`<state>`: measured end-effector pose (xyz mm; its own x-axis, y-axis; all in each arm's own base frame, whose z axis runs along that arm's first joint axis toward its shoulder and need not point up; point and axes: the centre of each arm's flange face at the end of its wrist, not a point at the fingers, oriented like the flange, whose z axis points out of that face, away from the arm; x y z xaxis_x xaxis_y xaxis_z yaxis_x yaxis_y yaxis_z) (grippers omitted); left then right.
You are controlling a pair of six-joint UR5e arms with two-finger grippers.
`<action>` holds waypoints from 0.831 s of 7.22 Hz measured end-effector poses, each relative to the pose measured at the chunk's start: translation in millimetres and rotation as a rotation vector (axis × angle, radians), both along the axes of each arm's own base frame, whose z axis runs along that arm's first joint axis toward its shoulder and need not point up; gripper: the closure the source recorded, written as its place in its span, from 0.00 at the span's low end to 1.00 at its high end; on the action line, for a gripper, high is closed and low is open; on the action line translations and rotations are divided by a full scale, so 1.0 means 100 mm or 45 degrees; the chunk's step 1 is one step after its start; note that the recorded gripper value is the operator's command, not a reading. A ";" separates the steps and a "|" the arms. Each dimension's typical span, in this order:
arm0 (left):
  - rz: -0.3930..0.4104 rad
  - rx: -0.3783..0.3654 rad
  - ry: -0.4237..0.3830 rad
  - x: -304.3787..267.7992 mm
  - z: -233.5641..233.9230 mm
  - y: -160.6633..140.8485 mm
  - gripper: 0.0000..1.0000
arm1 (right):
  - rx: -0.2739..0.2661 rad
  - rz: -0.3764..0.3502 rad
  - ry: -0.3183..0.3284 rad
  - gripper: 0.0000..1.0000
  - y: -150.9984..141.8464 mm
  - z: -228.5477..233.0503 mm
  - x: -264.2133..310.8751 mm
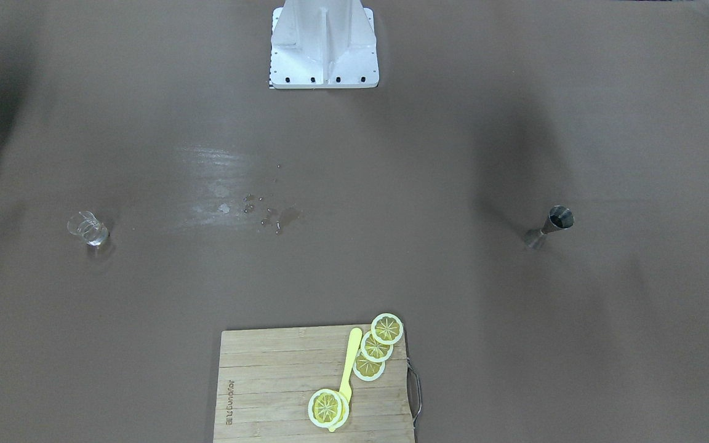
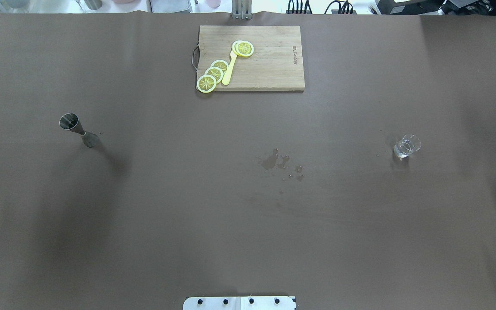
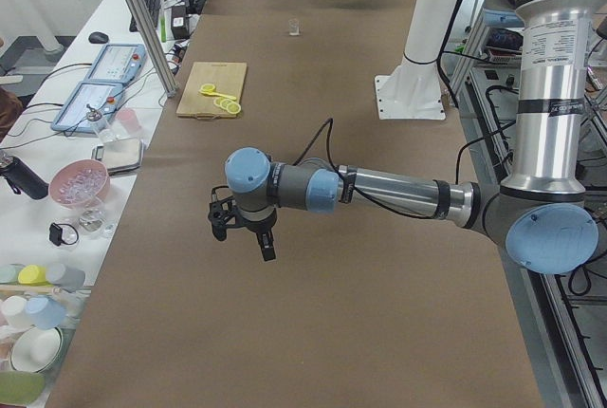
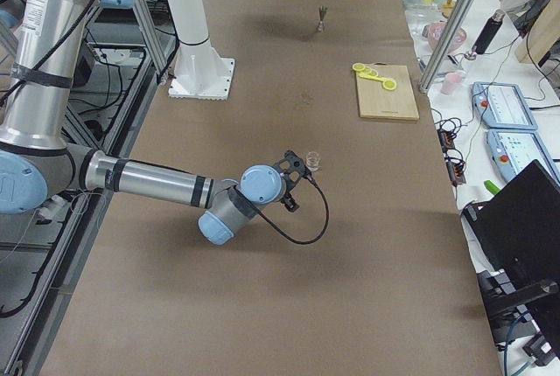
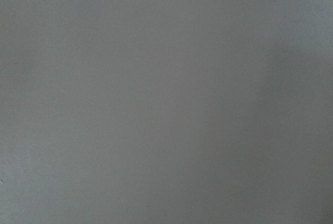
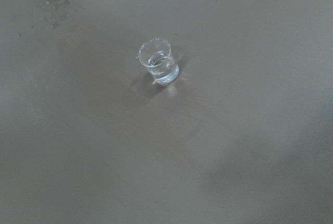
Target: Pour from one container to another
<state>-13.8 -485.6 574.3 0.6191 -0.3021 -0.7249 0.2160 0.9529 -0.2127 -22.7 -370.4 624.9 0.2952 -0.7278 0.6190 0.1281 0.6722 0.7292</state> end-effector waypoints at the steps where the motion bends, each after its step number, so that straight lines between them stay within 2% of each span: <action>1: -0.023 -0.015 0.005 0.15 -0.22 0.04 0.01 | 0.080 -0.006 -0.010 0.00 -0.02 0.10 -0.01; 3: -0.105 -0.098 0.037 0.61 -0.83 0.12 0.01 | 0.212 -0.026 -0.009 0.00 -0.23 0.26 -0.06; 6: -0.165 -0.184 0.092 1.09 -1.46 0.29 0.01 | 0.378 -0.067 0.010 0.00 -0.63 0.15 -0.39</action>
<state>95.4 -456.2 428.0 0.5163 -0.4799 -0.7093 0.3137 0.8766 -0.3648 -61.6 -433.7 639.9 0.2560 -0.8910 0.3750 0.1633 0.4222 0.8917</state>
